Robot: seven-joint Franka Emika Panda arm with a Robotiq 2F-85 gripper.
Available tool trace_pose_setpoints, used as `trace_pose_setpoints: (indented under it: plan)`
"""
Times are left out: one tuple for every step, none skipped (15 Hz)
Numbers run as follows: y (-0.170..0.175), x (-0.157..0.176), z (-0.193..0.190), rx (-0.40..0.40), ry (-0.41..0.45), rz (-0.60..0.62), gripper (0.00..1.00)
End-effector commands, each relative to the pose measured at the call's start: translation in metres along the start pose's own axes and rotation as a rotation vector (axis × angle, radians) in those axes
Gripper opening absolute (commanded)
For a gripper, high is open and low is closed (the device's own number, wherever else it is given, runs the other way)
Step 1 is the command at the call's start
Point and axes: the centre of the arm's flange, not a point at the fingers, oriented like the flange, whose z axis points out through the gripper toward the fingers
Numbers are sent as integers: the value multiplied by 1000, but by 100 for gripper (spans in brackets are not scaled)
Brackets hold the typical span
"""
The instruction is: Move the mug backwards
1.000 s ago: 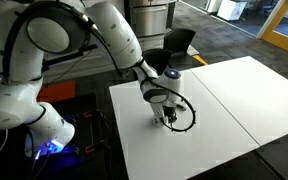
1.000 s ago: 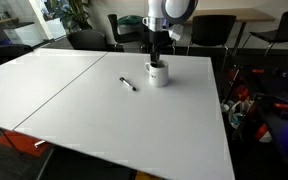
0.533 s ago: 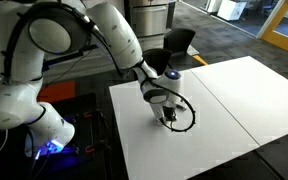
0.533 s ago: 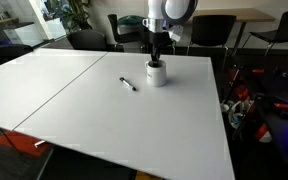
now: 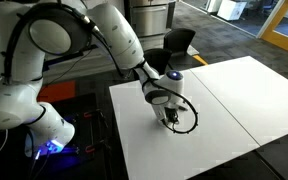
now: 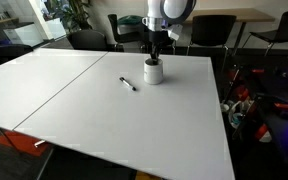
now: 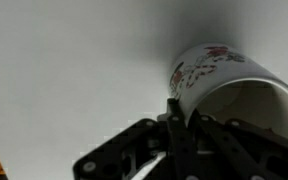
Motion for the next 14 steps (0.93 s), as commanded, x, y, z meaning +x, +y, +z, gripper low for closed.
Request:
trace_pose_setpoints:
  plan:
    - [21,23,-16,-2,4,18,2]
    - [27,28,-20,-2,7,30,2]
    - [32,32,-23,0,7,40,2]
    - [39,39,-26,4,6,54,2]
    - [46,44,-29,7,4,67,2]
    - [53,51,-32,11,-2,80,2]
    - [59,57,-34,13,-6,93,2]
    - [65,64,-36,15,-11,106,2]
    - [70,71,-39,14,-16,121,2]
    - [76,78,-41,17,-18,135,2]
    - [80,84,-42,15,-19,150,2]
    - [84,91,-43,14,-18,166,2]
    - [87,97,-43,8,-16,181,2]
    - [90,104,-42,-1,-9,197,2]
